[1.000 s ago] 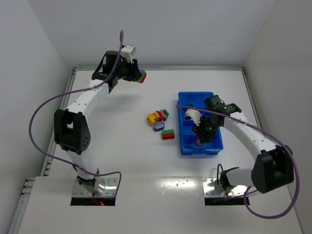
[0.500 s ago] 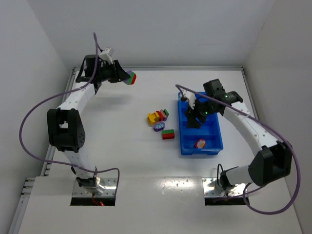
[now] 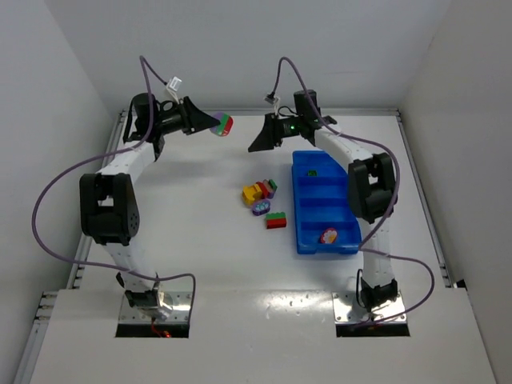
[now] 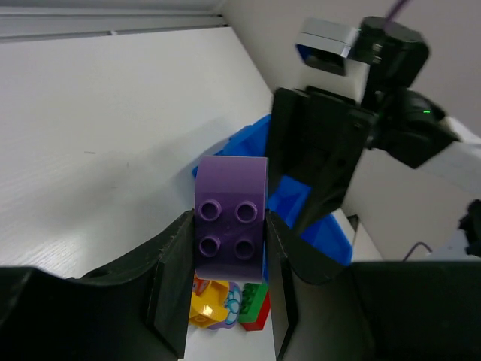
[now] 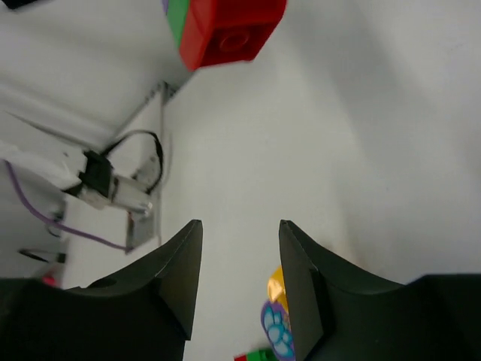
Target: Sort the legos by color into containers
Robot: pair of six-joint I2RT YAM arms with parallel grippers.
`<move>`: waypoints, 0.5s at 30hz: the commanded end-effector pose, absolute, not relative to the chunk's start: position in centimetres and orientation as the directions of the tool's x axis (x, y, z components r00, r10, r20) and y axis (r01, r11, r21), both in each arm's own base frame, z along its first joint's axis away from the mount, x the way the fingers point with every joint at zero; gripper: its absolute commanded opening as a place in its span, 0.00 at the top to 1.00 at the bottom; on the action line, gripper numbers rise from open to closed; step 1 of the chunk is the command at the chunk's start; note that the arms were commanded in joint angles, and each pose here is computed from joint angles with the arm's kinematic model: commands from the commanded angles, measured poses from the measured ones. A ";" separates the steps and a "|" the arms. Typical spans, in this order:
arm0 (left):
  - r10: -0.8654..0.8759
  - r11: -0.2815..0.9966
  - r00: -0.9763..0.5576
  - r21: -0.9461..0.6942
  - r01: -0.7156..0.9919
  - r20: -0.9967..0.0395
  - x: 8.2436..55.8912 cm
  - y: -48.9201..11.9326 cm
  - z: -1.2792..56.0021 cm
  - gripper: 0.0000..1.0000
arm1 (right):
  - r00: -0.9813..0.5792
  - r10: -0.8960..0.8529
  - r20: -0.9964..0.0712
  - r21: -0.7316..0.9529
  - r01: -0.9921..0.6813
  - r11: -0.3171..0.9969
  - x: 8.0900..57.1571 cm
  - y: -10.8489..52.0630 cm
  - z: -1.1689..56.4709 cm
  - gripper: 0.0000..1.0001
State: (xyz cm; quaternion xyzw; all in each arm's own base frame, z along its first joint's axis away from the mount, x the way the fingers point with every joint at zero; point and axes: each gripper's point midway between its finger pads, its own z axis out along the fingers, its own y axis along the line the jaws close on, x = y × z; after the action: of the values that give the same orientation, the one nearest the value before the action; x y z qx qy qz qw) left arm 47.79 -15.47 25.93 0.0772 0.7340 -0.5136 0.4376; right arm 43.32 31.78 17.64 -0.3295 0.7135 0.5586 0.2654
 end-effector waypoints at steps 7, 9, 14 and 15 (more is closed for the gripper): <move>-0.343 0.360 -0.604 -0.695 0.623 -0.719 47.8 -14.5 26.7 1.00 | -0.637 -0.031 -0.770 0.637 -0.766 -0.089 46.4 34.8 25.9 0.54; -0.348 0.365 -0.601 -0.695 0.619 -0.719 48.2 -14.0 26.3 1.00 | -0.645 -0.037 -0.763 0.645 -0.757 -0.101 45.9 36.0 25.7 0.53; -0.344 0.358 -0.629 -0.717 0.598 -0.697 49.0 -14.0 24.5 1.00 | -0.672 -0.053 -0.739 0.673 -0.732 -0.106 45.5 37.8 24.2 0.53; -0.344 0.359 -0.622 -0.711 0.605 -0.703 49.1 -14.0 24.9 1.00 | -0.666 -0.050 -0.745 0.667 -0.738 -0.109 45.5 37.8 24.5 0.53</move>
State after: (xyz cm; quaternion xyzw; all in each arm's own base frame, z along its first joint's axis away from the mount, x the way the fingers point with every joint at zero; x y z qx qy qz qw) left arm 48.64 -14.44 23.61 0.0645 0.7230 -0.5573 0.4031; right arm 46.23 36.32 23.65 -0.2952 0.6395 0.6633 0.2529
